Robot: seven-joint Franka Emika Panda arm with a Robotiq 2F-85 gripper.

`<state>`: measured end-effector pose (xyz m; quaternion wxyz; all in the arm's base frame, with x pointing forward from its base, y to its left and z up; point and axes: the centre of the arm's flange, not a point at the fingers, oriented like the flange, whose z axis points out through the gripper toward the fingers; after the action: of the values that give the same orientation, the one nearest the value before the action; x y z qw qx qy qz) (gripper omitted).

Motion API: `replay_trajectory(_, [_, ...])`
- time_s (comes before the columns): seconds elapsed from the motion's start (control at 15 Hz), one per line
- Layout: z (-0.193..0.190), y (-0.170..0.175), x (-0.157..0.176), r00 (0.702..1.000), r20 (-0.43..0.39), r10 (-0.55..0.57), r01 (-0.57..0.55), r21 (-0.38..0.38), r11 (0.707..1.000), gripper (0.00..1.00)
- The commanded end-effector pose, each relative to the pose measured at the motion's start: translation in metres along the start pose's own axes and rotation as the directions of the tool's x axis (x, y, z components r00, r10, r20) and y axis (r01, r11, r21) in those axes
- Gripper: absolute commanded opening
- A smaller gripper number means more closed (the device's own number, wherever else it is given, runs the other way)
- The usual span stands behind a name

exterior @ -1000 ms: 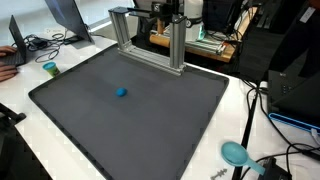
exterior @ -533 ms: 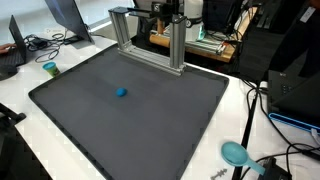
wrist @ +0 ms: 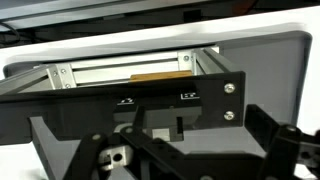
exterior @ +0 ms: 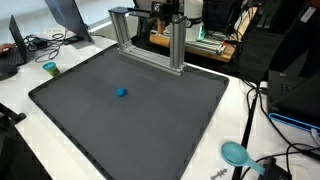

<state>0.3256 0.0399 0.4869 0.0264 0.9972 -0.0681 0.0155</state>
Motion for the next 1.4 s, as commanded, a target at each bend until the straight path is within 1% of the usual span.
replay_trajectory(0.0, [0.004,0.003,0.003,1.0,0.01,0.014,-0.014,0.02,1.0,1.0])
replay_trajectory(0.2, [0.011,0.008,0.009,0.999,0.034,0.032,-0.033,0.041,0.999,1.0])
replay_trajectory(0.33, [0.017,0.008,0.016,1.0,-0.008,0.005,-0.005,0.056,0.998,1.0])
replay_trajectory(0.53, [0.022,0.011,0.024,0.999,-0.043,-0.007,0.01,0.063,0.998,1.0])
replay_trajectory(0.8, [0.028,0.019,0.034,0.998,-0.061,-0.005,0.009,0.068,0.998,1.0])
replay_trajectory(1.07, [0.033,0.031,0.037,0.999,-0.04,-0.027,0.029,0.059,0.998,1.0])
replay_trajectory(1.33, [0.04,0.036,0.038,0.998,-0.028,-0.051,0.053,0.066,0.996,1.0])
